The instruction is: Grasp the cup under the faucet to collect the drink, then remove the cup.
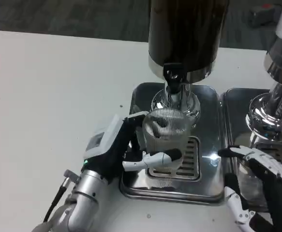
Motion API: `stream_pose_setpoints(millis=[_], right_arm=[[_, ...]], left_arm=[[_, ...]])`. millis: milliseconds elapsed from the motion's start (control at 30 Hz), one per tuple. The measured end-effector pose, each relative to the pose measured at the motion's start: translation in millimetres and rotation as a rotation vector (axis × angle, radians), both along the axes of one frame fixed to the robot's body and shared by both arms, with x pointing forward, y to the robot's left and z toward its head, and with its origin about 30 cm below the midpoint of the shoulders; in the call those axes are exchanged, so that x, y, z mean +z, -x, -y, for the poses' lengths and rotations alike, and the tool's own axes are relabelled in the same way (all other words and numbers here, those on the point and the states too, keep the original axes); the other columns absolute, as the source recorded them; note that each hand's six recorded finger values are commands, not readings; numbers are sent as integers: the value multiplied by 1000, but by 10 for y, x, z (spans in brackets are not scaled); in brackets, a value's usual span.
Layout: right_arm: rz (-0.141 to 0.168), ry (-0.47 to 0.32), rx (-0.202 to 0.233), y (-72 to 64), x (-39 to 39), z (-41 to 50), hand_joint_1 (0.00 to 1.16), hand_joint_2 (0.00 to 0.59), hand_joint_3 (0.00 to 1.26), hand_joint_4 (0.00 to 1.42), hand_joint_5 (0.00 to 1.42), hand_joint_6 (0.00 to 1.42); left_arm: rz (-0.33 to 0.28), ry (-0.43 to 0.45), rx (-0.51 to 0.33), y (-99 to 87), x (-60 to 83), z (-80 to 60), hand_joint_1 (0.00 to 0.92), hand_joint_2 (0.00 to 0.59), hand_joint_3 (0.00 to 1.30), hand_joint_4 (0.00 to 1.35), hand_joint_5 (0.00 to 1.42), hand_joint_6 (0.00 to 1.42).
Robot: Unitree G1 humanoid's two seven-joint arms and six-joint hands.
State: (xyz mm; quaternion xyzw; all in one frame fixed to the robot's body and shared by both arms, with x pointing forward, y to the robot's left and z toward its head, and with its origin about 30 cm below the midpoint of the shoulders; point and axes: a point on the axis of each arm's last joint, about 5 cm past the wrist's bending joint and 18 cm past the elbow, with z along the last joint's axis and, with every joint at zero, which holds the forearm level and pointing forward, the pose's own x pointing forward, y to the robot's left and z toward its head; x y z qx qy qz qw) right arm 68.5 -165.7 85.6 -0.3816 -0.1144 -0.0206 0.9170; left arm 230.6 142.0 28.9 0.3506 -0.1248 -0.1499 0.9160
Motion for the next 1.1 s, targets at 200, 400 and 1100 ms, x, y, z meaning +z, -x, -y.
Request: stream_pose_setpoints(millis=[200, 400, 1100], right_arm=[[0, -1, 0, -1, 0, 0, 429, 538, 410, 294, 247, 251], [-1, -3, 1, -2, 1, 0, 430, 533, 416, 294, 247, 251], [-7, -5, 9, -7, -5, -7, 453, 531, 433, 309, 262, 251]], left_arm=[[-13, -6, -26, 0, 6, 7, 326, 74, 574, 716, 1005, 1271], [-25, -19, -45, 5, 5, -4, 236, 80, 457, 570, 883, 1137], [74, -168, -82, 38, 17, -28, 103, 49, 118, 0, 1, 108]])
